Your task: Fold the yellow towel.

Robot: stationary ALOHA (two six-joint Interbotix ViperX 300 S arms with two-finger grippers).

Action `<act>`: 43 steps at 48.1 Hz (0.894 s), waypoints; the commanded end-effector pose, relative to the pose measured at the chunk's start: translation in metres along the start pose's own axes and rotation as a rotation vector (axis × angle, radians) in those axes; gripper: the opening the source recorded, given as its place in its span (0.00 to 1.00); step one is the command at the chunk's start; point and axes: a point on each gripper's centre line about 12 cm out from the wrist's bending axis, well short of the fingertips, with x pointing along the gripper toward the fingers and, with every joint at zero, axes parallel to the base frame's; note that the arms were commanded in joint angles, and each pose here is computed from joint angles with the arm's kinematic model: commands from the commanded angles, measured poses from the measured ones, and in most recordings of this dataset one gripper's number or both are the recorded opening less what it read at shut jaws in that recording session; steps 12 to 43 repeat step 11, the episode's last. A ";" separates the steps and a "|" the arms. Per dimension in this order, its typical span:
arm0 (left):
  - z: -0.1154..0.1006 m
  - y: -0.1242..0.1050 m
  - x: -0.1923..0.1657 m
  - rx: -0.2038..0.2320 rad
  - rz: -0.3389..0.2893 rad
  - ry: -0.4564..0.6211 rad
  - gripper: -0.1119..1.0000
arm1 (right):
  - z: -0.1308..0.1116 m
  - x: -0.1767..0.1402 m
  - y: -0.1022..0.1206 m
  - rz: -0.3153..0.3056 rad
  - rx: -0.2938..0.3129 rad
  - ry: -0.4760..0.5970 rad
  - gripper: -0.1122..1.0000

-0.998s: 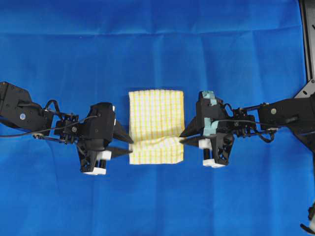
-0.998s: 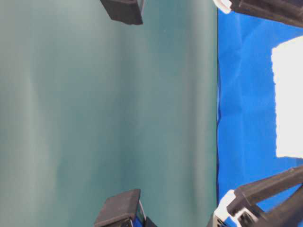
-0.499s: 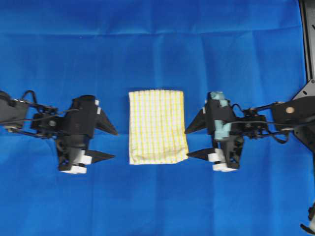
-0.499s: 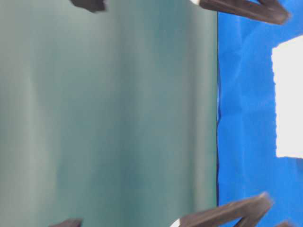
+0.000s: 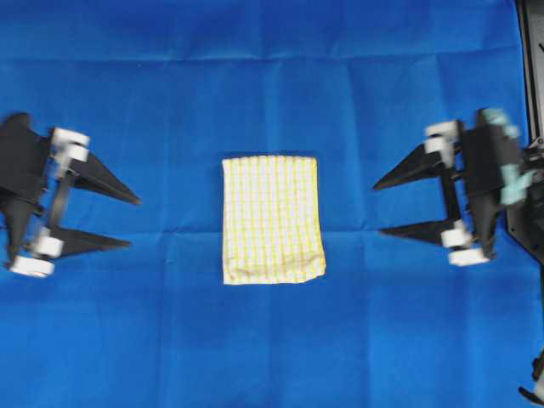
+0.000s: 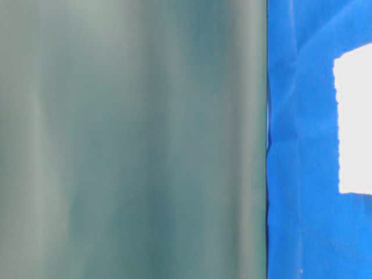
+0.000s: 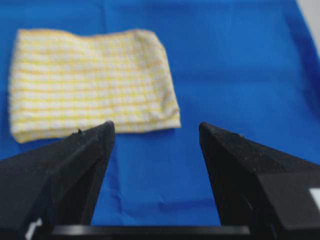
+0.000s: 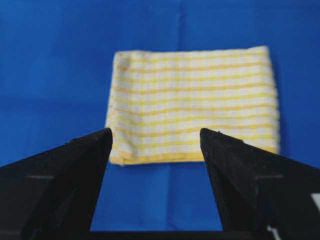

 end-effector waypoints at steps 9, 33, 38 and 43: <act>-0.009 0.012 -0.042 -0.001 0.038 -0.134 0.65 | -0.003 -0.042 -0.014 -0.043 -0.021 -0.098 0.73; -0.015 0.015 -0.048 -0.005 0.051 -0.146 0.65 | -0.007 -0.046 -0.015 -0.047 -0.021 -0.111 0.73; -0.015 0.015 -0.048 -0.005 0.051 -0.146 0.65 | -0.007 -0.046 -0.015 -0.047 -0.021 -0.111 0.73; -0.015 0.015 -0.048 -0.005 0.051 -0.146 0.65 | -0.007 -0.046 -0.015 -0.047 -0.021 -0.111 0.73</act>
